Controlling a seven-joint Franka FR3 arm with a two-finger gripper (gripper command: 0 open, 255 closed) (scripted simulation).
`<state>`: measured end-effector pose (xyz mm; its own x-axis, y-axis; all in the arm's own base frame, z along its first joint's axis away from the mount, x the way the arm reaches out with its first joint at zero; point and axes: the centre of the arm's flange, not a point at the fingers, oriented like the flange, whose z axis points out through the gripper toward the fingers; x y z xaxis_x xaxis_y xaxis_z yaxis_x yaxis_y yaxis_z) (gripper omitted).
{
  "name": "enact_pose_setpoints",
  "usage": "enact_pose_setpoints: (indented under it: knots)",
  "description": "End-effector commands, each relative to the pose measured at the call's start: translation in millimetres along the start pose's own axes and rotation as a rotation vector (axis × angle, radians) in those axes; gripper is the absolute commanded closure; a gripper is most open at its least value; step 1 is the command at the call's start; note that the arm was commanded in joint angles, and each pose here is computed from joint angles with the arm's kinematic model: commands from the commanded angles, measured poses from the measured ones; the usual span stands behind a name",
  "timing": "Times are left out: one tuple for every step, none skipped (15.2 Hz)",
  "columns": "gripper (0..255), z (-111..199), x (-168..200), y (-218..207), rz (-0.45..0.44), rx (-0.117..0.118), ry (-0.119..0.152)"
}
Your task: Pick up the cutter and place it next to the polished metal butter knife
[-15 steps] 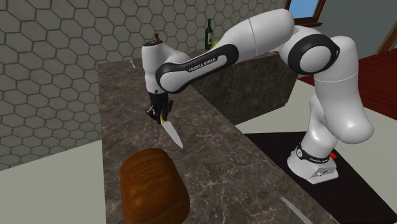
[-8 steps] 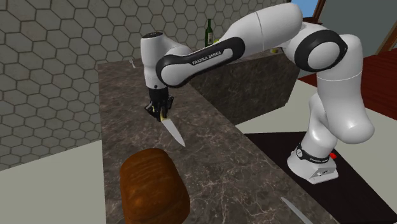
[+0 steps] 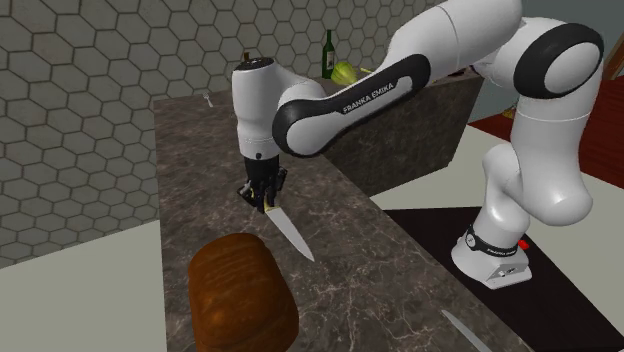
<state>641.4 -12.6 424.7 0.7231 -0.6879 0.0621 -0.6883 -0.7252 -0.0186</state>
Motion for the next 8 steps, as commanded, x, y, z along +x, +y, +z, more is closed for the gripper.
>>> enact_pose_setpoints:
  knots:
    - [255,0,-25,-7,0.001,0.000,0.000]
    - [255,-1,-37,-12,0.001,0.000,0.000]
    - [255,-2,-50,-17,0.001,0.000,0.000]
    - [255,-2,-62,-22,0.001,0.000,0.000]
    - [255,-3,-74,-26,0.001,0.000,0.000]
    - [255,-4,-87,-31,0.001,0.000,0.000]
    - [255,-4,-99,-36,0.001,0.000,0.000]
    - [255,-5,-111,-41,0.001,0.000,0.000]
